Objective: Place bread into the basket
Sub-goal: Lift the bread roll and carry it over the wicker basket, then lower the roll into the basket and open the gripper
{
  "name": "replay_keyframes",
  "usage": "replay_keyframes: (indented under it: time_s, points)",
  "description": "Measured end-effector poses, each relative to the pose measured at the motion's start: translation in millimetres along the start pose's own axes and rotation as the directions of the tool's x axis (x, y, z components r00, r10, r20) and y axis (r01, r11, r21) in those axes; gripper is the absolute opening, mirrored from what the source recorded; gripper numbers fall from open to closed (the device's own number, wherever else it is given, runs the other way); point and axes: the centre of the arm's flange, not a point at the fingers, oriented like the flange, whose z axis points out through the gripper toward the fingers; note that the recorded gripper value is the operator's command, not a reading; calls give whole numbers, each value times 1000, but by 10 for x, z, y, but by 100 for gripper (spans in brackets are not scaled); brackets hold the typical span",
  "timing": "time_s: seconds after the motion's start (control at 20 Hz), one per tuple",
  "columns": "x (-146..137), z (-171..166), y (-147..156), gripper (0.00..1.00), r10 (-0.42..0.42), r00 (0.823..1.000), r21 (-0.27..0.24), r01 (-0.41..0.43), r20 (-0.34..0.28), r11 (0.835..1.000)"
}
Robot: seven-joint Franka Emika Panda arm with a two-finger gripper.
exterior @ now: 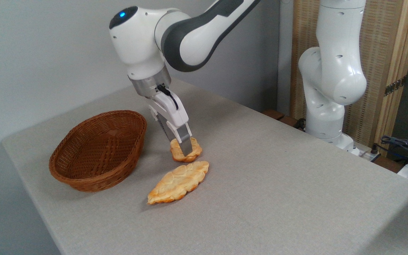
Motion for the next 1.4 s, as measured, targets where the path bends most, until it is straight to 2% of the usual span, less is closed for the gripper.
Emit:
replay_keyframes:
  time_s: [0.1,0.25,0.4,0.5,0.65,0.75,0.8,0.85,0.95,1.05,1.4]
  points:
    - [36,-194,-7,52,1,999,17,0,-37,1000]
    - [113,-555,5,55,-6,992,19,9,-125,1000]
    - [211,-880,-3,58,-38,970,30,46,-239,998]
    - [309,-991,-30,64,-89,937,24,103,-337,994]
    - [561,-949,-37,83,-193,876,-11,210,-443,978]
    - [721,-848,-17,97,-250,846,-42,262,-471,964]
    - [803,-797,6,100,-280,829,-59,288,-484,956]
    - [889,-735,25,100,-317,809,-81,320,-495,944]
    - [981,-650,20,100,-358,785,-100,359,-506,928]
    - [1044,-569,7,100,-377,774,-106,378,-508,920]
    - [1087,-453,-26,100,-384,781,-107,384,-493,917]
